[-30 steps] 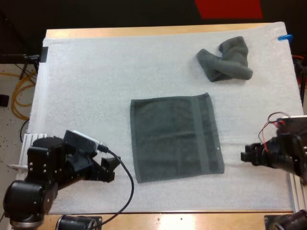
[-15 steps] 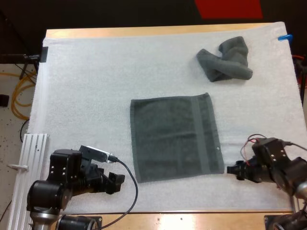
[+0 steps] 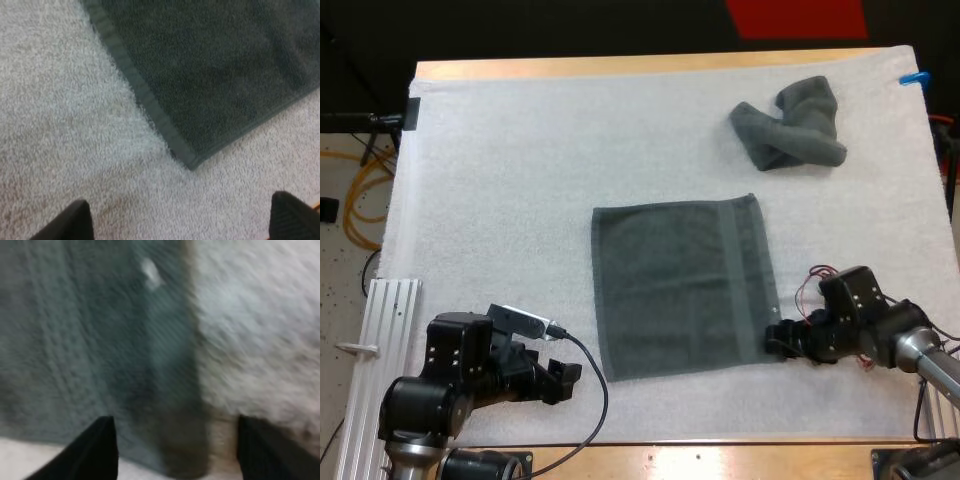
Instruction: Pick towel from pile fold and stack
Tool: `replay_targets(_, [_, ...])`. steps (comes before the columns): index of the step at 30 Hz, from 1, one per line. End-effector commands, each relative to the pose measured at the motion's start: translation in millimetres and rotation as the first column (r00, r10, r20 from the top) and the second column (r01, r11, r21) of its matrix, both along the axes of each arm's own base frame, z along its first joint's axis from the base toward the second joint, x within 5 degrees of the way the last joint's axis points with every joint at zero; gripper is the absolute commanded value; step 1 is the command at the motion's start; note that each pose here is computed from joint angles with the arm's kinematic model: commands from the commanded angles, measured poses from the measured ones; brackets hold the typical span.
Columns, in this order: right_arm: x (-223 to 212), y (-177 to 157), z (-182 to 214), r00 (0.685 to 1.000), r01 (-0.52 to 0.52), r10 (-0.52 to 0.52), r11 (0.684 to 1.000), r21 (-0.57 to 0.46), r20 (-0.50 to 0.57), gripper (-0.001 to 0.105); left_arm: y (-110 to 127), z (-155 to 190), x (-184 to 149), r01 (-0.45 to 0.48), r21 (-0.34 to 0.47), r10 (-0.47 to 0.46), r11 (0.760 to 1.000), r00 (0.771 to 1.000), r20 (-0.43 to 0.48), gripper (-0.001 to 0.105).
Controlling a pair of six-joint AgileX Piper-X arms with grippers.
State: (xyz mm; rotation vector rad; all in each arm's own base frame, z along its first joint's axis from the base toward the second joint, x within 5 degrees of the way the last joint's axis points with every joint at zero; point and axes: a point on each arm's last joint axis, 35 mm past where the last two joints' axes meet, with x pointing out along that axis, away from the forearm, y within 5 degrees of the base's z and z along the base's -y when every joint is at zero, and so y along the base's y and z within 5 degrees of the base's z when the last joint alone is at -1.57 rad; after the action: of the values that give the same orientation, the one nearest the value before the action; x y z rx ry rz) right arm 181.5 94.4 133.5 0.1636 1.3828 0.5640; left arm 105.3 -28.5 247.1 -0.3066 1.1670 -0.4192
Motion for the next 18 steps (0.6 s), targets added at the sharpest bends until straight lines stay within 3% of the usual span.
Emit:
replay_targets(1, [-2.1,0.1,-8.5,0.999,-0.007,0.007,1.0,0.019,-0.039,0.055,-0.7,1.6,0.0,0.0,-0.011,0.0,1.0,1.0,0.007,0.069])
replay_targets(5, [-4.0,-0.3,-10.1,0.998,-0.009,0.011,1.0,0.021,-0.066,0.052,-0.7,1.7,0.1,0.0,-0.011,0.0,1.0,1.0,0.008,0.069])
replay_targets(7, [-5.4,-0.7,-10.4,0.997,-0.01,0.012,1.0,0.02,-0.081,0.046,-0.7,1.7,0.1,0.0,-0.011,0.0,1.0,1.0,0.008,0.069])
replay_targets(15, [-5.9,-1.4,-10.8,0.997,-0.007,0.007,1.0,0.005,-0.082,0.0,-2.5,2.8,0.1,0.024,-0.06,-0.023,0.998,1.0,0.008,0.069])
replay_targets(18, [-5.9,-1.4,-10.8,0.997,-0.007,0.007,1.0,0.005,-0.083,0.0,-4.8,3.9,1.3,0.046,-0.068,-0.044,0.997,0.999,0.028,0.069])
